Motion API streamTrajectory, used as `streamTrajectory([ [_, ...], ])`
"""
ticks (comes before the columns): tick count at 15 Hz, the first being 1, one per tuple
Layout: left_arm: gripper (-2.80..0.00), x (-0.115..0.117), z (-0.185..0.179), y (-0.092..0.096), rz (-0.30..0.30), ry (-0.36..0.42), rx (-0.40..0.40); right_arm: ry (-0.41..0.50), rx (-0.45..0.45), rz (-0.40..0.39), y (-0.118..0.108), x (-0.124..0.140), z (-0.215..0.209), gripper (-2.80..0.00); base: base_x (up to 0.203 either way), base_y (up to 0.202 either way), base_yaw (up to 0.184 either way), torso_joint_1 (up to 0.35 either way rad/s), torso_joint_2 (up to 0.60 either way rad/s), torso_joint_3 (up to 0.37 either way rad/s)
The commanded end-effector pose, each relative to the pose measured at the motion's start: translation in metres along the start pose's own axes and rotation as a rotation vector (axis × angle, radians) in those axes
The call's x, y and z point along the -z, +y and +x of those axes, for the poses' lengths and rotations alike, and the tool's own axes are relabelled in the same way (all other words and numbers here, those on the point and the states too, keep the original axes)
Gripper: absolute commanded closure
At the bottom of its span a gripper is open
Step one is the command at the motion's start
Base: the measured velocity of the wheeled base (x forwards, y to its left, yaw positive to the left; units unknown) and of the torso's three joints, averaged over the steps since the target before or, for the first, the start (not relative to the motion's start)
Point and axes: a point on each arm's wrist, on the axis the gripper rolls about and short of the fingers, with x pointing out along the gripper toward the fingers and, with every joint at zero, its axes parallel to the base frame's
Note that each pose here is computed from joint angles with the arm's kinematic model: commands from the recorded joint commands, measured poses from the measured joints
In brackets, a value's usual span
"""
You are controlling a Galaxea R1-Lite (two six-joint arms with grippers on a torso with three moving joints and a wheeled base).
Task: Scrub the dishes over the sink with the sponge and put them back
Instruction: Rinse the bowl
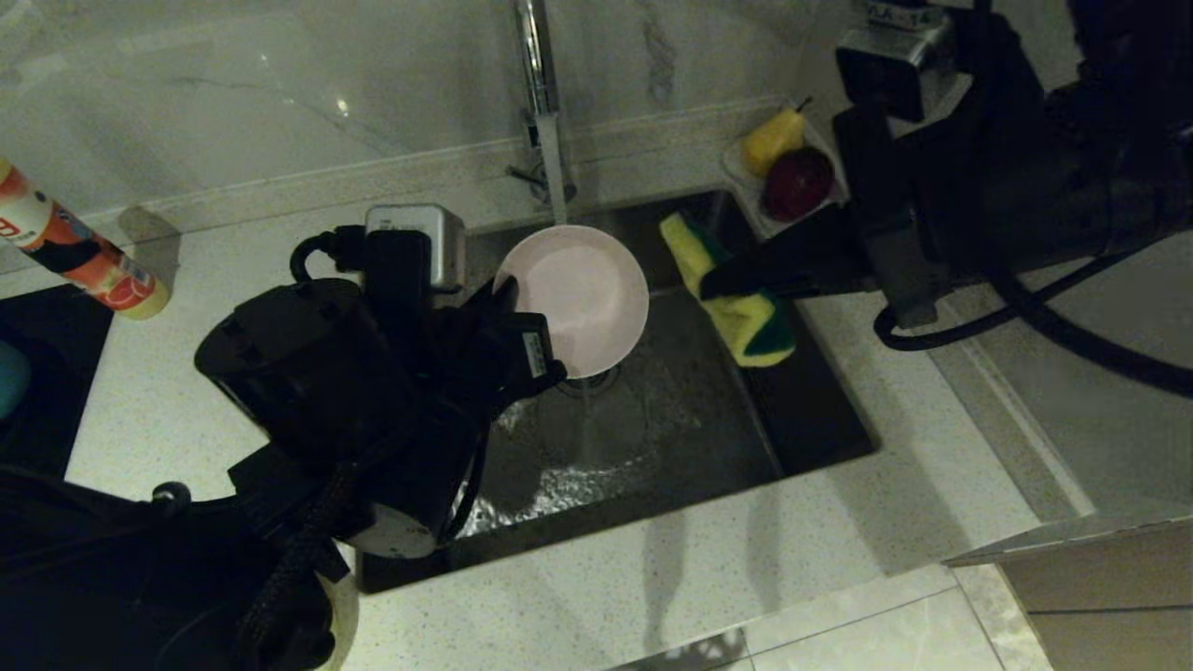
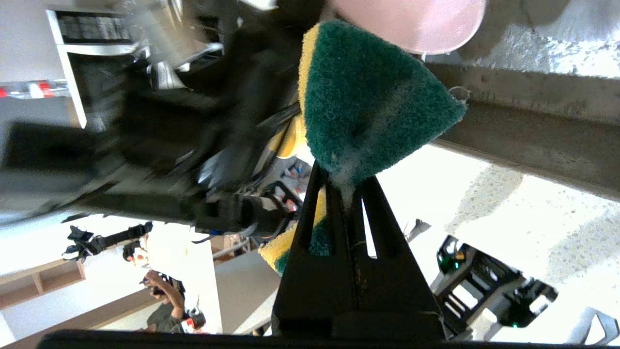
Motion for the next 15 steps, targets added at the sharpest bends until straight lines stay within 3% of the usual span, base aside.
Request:
streamTrajectory([
  [1, 0.0, 0.009, 0.011, 0.007, 0.003, 0.065, -0.036, -0.044, -0.032, -0.019, 0.013, 0.005, -0.036, 0.0, 0.0, 0.0, 0.0, 0.0, 0.0, 0.0],
  [4, 0.0, 0.018, 0.025, 0.011, -0.052, 0.251, -0.064, -0.065, -0.022, -0.015, 0.015, 0.012, -0.062, 0.0, 0.0, 0.0, 0.0, 0.0, 0.0, 0.0],
  [7, 0.0, 0.012, 0.044, 0.017, -0.198, 0.422, -0.053, -0.093, -0.011, -0.012, 0.014, 0.021, -0.084, 0.0, 0.0, 0.0, 0.0, 0.0, 0.0, 0.0],
  [9, 0.0, 0.007, 0.064, 0.02, -0.274, 0.454, -0.076, -0.093, 0.003, -0.007, 0.01, 0.03, -0.093, 0.0, 0.0, 0.0, 0.0, 0.0, 0.0, 0.0],
  [15, 0.0, 0.017, 0.113, 0.031, -0.477, 0.586, -0.26, -0.113, 0.024, 0.007, 0.004, 0.044, -0.112, 0.0, 0.0, 0.0, 0.0, 0.0, 0.0, 0.0],
])
